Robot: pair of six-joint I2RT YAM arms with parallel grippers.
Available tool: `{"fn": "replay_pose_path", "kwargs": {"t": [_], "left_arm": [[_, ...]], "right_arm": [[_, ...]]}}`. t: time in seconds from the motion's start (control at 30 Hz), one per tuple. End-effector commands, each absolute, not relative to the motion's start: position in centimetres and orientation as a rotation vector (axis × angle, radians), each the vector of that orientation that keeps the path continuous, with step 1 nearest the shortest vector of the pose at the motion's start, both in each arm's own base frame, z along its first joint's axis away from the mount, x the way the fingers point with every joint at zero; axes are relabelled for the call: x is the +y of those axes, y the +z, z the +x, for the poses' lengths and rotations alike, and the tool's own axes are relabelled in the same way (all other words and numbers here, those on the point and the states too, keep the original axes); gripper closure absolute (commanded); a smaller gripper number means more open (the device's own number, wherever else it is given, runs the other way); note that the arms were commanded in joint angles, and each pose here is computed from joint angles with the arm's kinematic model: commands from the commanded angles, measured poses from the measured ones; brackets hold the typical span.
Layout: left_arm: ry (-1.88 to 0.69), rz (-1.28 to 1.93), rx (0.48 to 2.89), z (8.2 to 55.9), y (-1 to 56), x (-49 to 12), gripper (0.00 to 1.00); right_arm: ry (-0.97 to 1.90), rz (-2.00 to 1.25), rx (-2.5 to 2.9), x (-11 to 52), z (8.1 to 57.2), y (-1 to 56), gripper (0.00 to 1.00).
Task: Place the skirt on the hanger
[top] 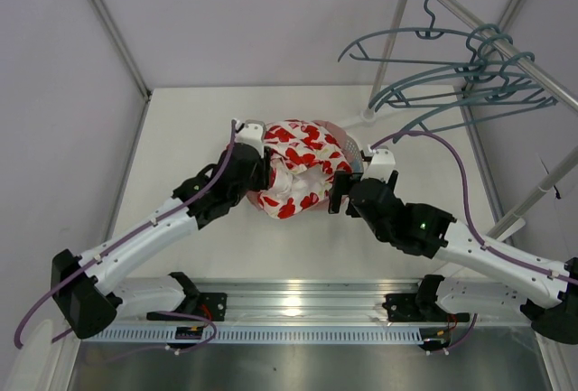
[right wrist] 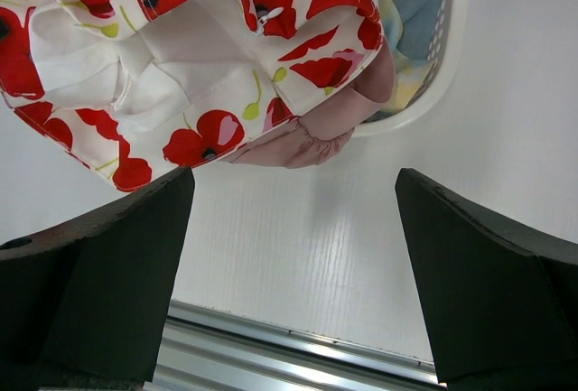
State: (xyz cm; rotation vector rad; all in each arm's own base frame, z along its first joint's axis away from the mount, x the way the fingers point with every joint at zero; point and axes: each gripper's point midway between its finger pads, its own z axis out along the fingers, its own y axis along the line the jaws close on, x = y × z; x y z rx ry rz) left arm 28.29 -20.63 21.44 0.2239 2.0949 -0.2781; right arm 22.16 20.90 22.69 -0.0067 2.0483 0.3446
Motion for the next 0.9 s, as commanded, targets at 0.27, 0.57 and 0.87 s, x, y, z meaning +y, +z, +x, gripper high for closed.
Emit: {"fn": "replay_pose_path", "kwargs": {"t": [0.27, 0.57, 0.87], "left_arm": [[-0.421, 0.220, 2.020, 29.2, 22.5, -23.4, 0.64], [-0.368, 0.225, 2.042, 28.9, 20.4, -22.3, 0.75], [-0.368, 0.083, 1.898, 29.1, 26.6, -19.0, 0.99]], "right_arm": [[0.355, 0.034, 2.035, 21.0, 22.6, 22.9, 0.01], [0.365, 0.058, 2.038, 20.7, 22.7, 22.8, 0.01], [0.355, 0.074, 2.059, 21.0, 23.3, 21.7, 0.01]]}}
